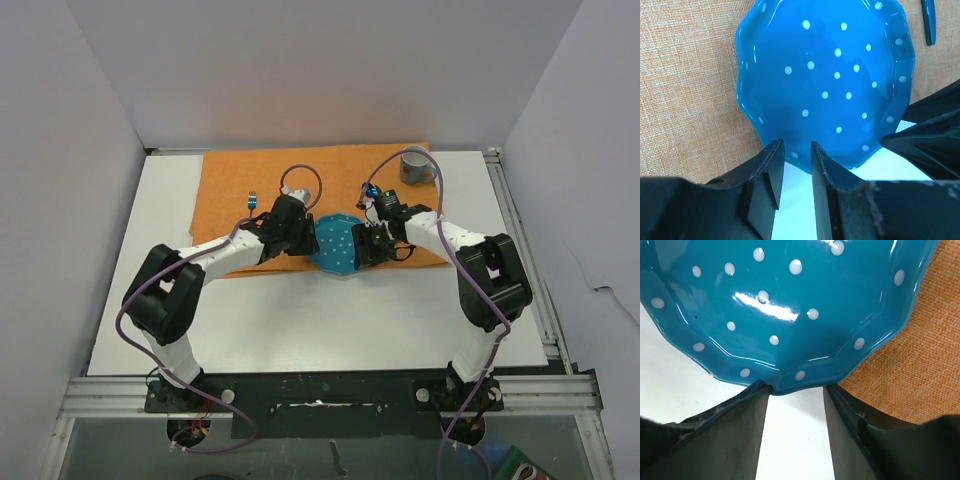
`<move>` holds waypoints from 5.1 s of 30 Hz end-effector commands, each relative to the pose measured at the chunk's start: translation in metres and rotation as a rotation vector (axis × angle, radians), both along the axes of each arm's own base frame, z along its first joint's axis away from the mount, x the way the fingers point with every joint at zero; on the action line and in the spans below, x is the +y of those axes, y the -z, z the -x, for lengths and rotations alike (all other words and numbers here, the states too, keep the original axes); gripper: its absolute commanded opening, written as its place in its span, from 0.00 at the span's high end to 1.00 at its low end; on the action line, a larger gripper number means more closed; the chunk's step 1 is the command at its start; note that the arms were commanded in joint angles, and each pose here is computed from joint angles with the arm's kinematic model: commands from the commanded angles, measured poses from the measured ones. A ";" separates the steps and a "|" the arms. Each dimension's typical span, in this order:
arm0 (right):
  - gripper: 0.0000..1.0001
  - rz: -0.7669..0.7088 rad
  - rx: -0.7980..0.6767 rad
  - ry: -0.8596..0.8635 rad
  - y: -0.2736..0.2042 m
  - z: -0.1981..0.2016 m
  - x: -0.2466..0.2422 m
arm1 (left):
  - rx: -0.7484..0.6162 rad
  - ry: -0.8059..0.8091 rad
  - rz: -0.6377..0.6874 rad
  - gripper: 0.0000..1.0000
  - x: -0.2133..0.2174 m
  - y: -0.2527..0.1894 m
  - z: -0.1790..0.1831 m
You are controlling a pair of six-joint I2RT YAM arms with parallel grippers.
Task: Set the dinner table for one person
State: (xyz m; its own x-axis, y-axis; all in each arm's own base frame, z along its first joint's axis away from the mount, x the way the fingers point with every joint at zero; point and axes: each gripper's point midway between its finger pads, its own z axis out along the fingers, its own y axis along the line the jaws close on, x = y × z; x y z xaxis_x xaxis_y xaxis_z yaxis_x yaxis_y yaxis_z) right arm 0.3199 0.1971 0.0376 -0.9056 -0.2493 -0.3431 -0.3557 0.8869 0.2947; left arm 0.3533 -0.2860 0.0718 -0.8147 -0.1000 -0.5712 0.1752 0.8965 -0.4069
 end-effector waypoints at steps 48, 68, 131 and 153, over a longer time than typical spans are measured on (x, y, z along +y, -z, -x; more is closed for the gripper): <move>1.00 0.036 0.019 -0.067 0.010 -0.017 0.017 | -0.020 -0.088 -0.164 1.00 0.022 0.024 -0.025; 1.00 -0.006 -0.150 -0.076 -0.050 -0.069 0.040 | -0.159 -0.096 -0.147 1.00 0.003 -0.066 -0.028; 0.52 -0.061 -0.346 -0.054 -0.061 -0.078 0.029 | -0.194 -0.321 -0.261 0.85 0.078 -0.028 -0.108; 0.70 -0.091 -0.185 -0.066 0.007 -0.094 0.025 | -0.159 -0.325 -0.301 0.85 0.083 -0.006 -0.106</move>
State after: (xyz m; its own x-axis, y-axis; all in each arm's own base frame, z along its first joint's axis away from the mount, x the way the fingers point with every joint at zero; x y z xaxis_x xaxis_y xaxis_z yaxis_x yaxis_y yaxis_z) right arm 0.3991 0.2116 0.0226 -0.8321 -0.2769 -0.4806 -0.4423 0.8541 0.2737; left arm 0.4483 -0.2000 0.0607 -0.7140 -0.1164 -0.6904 -0.0852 0.9932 -0.0793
